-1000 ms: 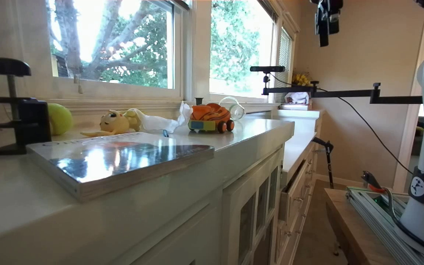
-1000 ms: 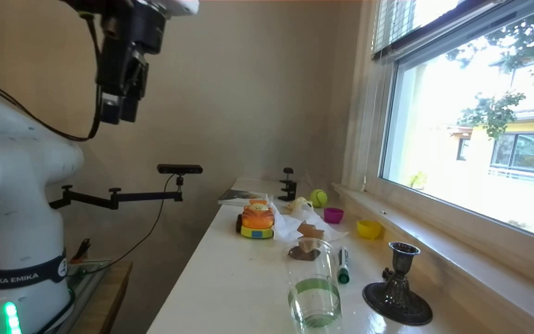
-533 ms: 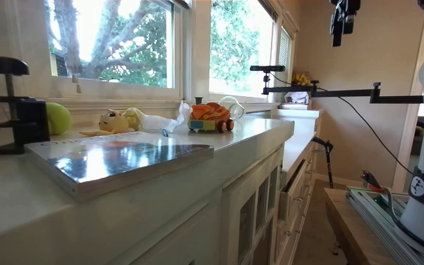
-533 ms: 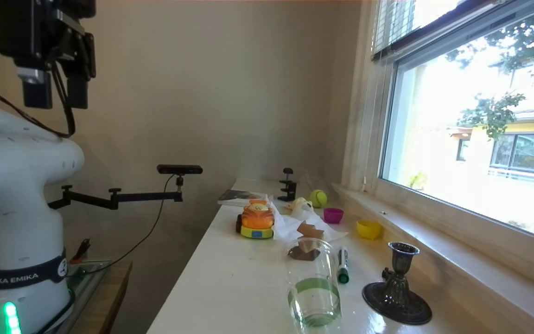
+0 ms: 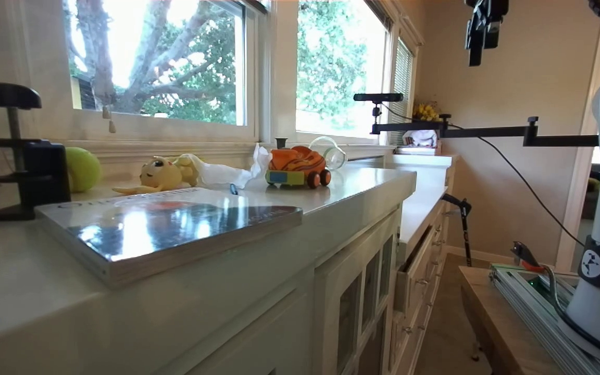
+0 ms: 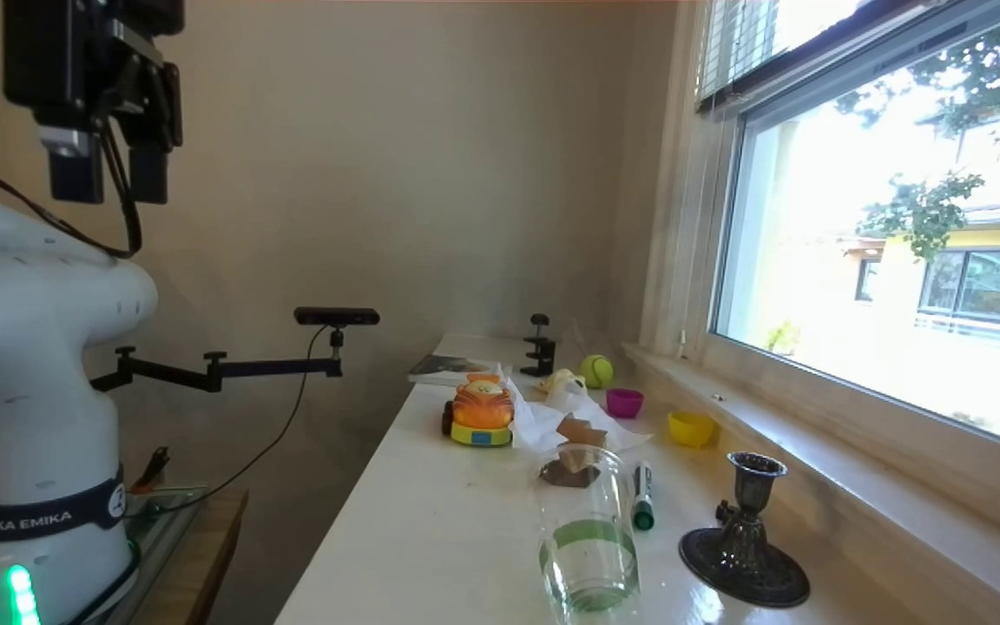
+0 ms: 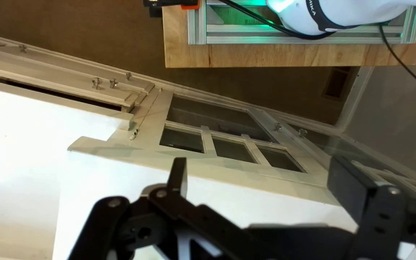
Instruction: Put the cup upside down
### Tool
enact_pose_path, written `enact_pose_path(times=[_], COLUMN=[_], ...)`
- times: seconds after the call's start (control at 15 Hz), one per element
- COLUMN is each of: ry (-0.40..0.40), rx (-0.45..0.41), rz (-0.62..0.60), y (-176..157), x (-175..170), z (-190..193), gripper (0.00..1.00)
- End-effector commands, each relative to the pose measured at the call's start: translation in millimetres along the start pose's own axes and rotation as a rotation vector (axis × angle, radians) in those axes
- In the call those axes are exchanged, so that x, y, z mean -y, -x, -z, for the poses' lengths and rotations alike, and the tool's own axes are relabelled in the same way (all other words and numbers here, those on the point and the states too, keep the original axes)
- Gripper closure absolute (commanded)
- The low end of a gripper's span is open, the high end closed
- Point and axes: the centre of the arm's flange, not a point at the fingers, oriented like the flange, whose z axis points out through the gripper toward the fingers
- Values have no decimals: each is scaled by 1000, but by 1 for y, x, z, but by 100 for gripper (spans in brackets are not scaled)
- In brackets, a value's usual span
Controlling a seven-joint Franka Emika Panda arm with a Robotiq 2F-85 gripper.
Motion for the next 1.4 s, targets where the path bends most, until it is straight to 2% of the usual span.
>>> enact_pose_path(times=[0.0, 0.4, 0.73, 0.87, 1.27, 1.33], ry=[7, 29, 116, 135, 132, 146], rx=[0, -1, -4, -32, -216, -168], rz=[22, 39, 49, 57, -53, -35], y=[-4, -16, -31, -38, -40, -35], x=[-9, -28, -59, -76, -119, -103], z=[4, 14, 41, 48, 63, 53], gripper=[0, 0, 0, 0, 0, 0])
